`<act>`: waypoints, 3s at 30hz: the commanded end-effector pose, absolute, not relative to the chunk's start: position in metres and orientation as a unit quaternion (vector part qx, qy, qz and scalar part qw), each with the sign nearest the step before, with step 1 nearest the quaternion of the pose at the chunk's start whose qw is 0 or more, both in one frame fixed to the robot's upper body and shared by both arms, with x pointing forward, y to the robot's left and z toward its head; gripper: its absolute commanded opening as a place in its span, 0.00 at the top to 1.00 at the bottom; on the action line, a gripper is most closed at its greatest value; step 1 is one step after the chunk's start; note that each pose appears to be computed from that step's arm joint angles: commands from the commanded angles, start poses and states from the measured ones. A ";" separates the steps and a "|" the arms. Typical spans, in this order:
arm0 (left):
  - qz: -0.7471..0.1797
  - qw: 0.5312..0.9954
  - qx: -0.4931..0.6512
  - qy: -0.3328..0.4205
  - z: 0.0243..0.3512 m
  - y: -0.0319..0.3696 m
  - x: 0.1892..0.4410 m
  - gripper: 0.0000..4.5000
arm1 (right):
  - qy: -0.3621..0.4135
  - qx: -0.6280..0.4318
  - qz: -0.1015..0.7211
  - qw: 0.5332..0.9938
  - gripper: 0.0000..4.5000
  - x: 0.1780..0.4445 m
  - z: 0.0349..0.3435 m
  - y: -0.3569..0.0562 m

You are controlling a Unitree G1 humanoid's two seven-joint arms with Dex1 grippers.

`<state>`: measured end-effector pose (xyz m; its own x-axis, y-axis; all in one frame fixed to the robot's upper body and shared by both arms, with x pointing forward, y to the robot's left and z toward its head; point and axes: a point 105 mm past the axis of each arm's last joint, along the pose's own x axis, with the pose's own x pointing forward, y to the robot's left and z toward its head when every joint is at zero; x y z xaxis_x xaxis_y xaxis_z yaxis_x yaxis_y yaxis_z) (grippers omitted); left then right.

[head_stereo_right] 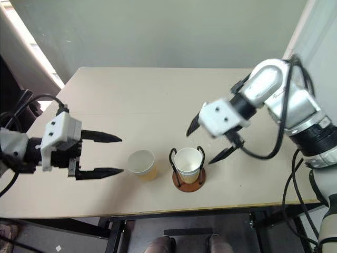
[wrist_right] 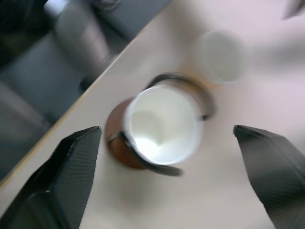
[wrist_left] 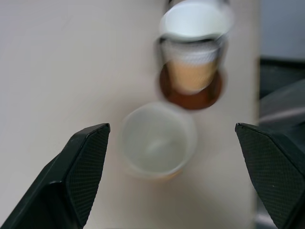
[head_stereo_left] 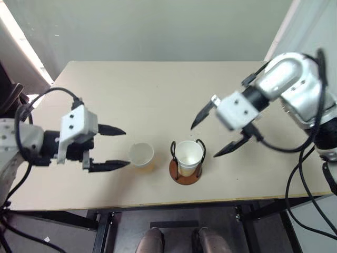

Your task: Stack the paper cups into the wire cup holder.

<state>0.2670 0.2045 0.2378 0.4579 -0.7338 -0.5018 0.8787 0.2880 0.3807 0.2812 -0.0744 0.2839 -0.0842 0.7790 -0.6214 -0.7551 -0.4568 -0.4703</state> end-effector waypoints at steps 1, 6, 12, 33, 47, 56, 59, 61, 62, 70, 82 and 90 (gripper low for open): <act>-0.526 0.765 0.351 0.123 0.235 0.199 0.286 0.00 | -0.056 -0.254 0.747 0.612 0.01 0.268 0.316 -0.081; -0.551 0.732 0.373 0.147 0.222 0.191 0.303 0.00 | -0.062 -0.160 0.741 0.649 0.01 0.253 0.316 -0.074; -0.567 0.701 0.391 0.186 0.195 0.185 0.314 0.00 | -0.054 -0.141 0.702 0.696 0.01 0.253 0.304 -0.073; -0.601 0.664 0.424 0.136 0.223 0.170 0.310 1.00 | -0.043 -0.164 0.667 0.726 0.00 0.252 0.303 -0.091; -0.714 0.554 0.408 -0.129 0.355 0.086 0.286 1.00 | -0.014 -0.186 0.607 0.772 0.00 0.245 0.306 -0.153; -0.781 0.450 0.427 -0.073 0.316 0.044 0.285 1.00 | -0.006 -0.193 0.603 0.774 0.00 0.237 0.309 -0.152; -0.787 0.433 0.435 -0.065 0.309 0.042 0.284 1.00 | -0.004 -0.195 0.604 0.773 0.00 0.232 0.309 -0.153; -0.790 0.426 0.437 -0.063 0.306 0.039 0.284 1.00 | -0.005 -0.194 0.602 0.774 0.00 0.230 0.310 -0.154; -0.794 0.422 0.434 -0.061 0.304 0.036 0.284 1.00 | -0.005 -0.195 0.600 0.776 0.00 0.229 0.310 -0.154; -0.794 0.407 0.448 -0.057 0.289 0.022 0.295 1.00 | 0.000 -0.206 0.587 0.783 0.00 0.226 0.305 -0.154; -0.796 0.394 0.457 -0.049 0.277 0.019 0.297 1.00 | -0.007 -0.212 0.584 0.784 0.00 0.228 0.303 -0.154; -0.795 0.410 0.445 -0.054 0.274 0.009 0.303 0.55 | -0.010 -0.216 0.588 0.779 0.00 0.233 0.300 -0.152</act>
